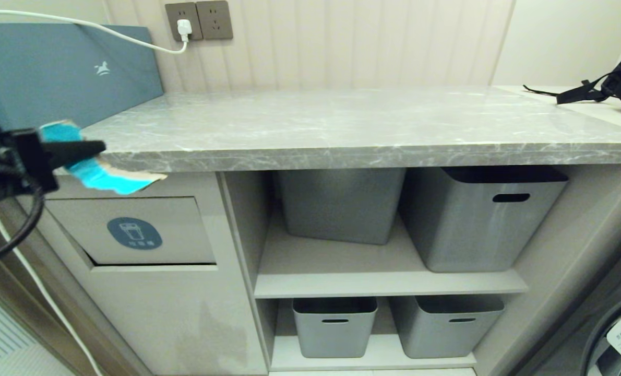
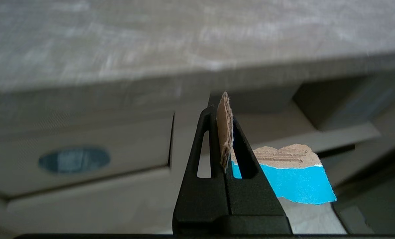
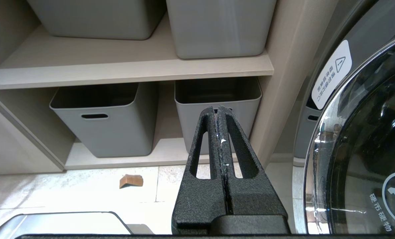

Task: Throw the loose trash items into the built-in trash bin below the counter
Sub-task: Put the garbage in the trash can

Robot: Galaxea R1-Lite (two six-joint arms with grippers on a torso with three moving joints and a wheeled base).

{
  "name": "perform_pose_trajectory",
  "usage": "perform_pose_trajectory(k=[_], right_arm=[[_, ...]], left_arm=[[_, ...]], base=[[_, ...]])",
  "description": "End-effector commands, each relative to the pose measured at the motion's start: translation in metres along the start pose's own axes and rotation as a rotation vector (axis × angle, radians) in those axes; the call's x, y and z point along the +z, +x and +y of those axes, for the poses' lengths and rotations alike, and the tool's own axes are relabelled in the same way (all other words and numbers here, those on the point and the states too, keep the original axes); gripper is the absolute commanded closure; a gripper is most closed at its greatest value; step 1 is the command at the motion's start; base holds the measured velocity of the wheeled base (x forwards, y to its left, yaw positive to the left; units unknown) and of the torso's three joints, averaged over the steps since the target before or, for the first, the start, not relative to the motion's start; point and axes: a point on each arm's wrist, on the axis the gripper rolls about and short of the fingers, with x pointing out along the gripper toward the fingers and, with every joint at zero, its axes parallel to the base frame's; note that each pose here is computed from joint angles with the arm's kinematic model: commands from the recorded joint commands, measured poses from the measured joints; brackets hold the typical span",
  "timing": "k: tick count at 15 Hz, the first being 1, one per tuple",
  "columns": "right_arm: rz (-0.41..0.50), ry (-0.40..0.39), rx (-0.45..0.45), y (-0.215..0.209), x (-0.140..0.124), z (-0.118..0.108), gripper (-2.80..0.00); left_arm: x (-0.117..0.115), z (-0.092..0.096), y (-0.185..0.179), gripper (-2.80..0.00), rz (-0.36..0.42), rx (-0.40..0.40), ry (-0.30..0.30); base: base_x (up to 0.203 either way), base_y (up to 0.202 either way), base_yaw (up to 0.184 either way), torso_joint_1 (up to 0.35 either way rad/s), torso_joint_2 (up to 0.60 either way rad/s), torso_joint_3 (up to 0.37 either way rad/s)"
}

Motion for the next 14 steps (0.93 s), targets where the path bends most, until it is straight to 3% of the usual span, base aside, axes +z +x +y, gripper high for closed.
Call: perform_pose_trajectory(k=[1, 5, 7, 10, 14], right_arm=[[0.003, 0.0, 0.0, 0.0, 0.0, 0.0, 0.0], [0.002, 0.0, 0.0, 0.0, 0.0, 0.0, 0.0], [0.003, 0.0, 0.0, 0.0, 0.0, 0.0, 0.0], [0.003, 0.0, 0.0, 0.0, 0.0, 0.0, 0.0], [0.003, 0.0, 0.0, 0.0, 0.0, 0.0, 0.0]], left_arm=[[-0.033, 0.002, -0.066, 0.0, -0.021, 0.046, -0.002], [-0.109, 0.029, -0.075, 0.0, 0.184, 0.268, -0.176], [-0.139, 0.054, -0.061, 0.0, 0.251, 0.337, -0.25], [-0.181, 0.093, -0.036, 0.0, 0.275, 0.386, -0.255], [-0.219, 0.124, -0.001, 0.0, 0.315, 0.349, -0.237]], base=[[0.0, 0.0, 0.0, 0.0, 0.0, 0.0], [0.0, 0.0, 0.0, 0.0, 0.0, 0.0], [0.0, 0.0, 0.0, 0.0, 0.0, 0.0], [0.0, 0.0, 0.0, 0.0, 0.0, 0.0], [0.0, 0.0, 0.0, 0.0, 0.0, 0.0]])
